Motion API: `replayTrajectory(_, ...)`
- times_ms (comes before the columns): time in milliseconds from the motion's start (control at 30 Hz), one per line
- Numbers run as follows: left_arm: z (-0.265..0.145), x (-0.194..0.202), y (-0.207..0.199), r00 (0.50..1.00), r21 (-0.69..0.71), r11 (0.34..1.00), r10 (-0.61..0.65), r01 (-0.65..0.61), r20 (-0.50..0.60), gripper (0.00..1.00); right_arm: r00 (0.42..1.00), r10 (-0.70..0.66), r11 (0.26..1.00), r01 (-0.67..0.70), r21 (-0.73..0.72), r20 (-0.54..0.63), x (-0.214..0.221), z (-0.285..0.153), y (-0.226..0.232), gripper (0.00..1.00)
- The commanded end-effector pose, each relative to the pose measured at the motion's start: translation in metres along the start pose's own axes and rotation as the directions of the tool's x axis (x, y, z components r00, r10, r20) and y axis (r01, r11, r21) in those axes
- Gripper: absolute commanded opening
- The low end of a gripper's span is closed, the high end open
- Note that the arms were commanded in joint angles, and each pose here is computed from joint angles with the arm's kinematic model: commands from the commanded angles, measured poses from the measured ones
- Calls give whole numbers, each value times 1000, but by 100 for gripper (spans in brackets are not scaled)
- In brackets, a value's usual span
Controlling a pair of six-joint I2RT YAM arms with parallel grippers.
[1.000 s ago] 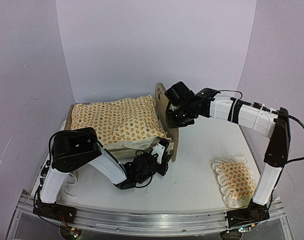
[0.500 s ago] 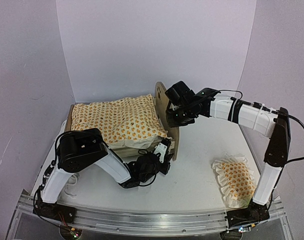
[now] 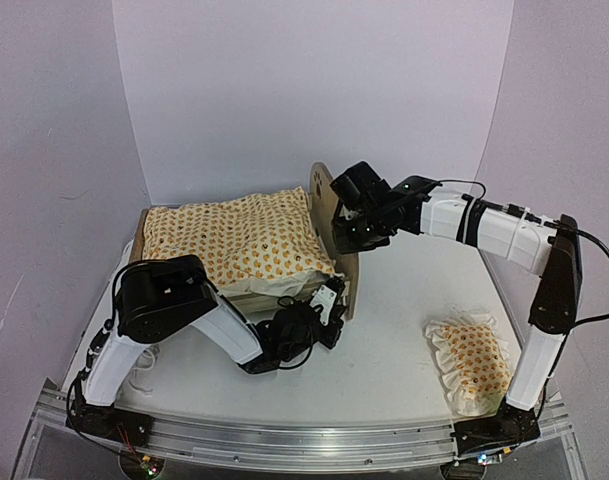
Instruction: Set up the pet bed
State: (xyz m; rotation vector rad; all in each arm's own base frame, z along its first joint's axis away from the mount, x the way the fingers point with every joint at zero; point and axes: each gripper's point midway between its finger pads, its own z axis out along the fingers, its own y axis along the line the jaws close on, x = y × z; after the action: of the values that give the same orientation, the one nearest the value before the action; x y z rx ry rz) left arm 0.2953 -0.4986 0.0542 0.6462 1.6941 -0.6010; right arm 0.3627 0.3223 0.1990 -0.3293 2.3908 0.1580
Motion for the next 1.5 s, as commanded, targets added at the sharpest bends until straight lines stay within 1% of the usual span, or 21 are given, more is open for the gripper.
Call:
replayTrajectory(0,-13,-45,17,997,9,1000,-29,29,70,0,937,191,952,-104,-289,291,-89,-98,47,0)
replayTrajectory(100,-39,-52,2,998,36,999,-13,11,66,0,929,183,962,-103,-252,322,-91,-92,42,0)
replayTrajectory(167,-55,-55,-3,998,51,998,-35,32,60,0,926,170,969,-95,-227,337,-91,-85,40,0)
replayTrajectory(267,-74,-58,-17,996,122,990,-79,73,41,0,927,131,981,-71,-178,352,-87,-70,36,0)
replayTrajectory(367,-85,-53,-31,994,176,978,-111,107,10,0,938,91,990,-49,-133,335,-78,-52,34,0)
replayTrajectory(467,-96,-52,-44,993,226,967,-117,117,-13,0,947,69,993,-34,-115,313,-67,-36,36,0)
replayTrajectory(567,-100,-50,-46,991,240,962,-125,130,-37,0,946,100,989,-60,-136,308,-67,-38,37,0)
replayTrajectory(600,-99,-48,-44,991,226,965,-129,135,-43,3,943,118,985,-71,-160,310,-70,-44,38,0)
replayTrajectory(733,-80,-29,-37,993,171,979,-103,112,-60,28,932,195,952,-106,-287,305,-83,-73,51,0)
replayTrajectory(800,-67,-24,-27,991,133,983,-118,125,-61,36,929,212,940,-110,-322,303,-87,-83,53,0)
replayTrajectory(833,-61,-23,-19,989,104,985,-135,141,-57,38,928,215,938,-110,-328,303,-87,-86,54,0)
replayTrajectory(900,-52,-22,-7,988,64,987,-145,148,-49,39,927,216,939,-112,-324,306,-87,-88,52,0)
replayTrajectory(967,-44,-30,-6,992,53,991,-123,124,-24,40,928,214,940,-111,-322,304,-86,-87,52,0)
replayTrajectory(1100,-35,-30,4,995,4,995,-103,103,-10,39,932,211,937,-107,-333,293,-85,-86,56,0)
replayTrajectory(1233,-28,-25,6,993,23,993,-112,113,-22,37,934,206,937,-102,-335,292,-85,-85,57,0)
replayTrajectory(1467,-16,-3,5,991,28,992,-119,120,-62,35,930,210,936,-102,-338,301,-89,-88,57,0)
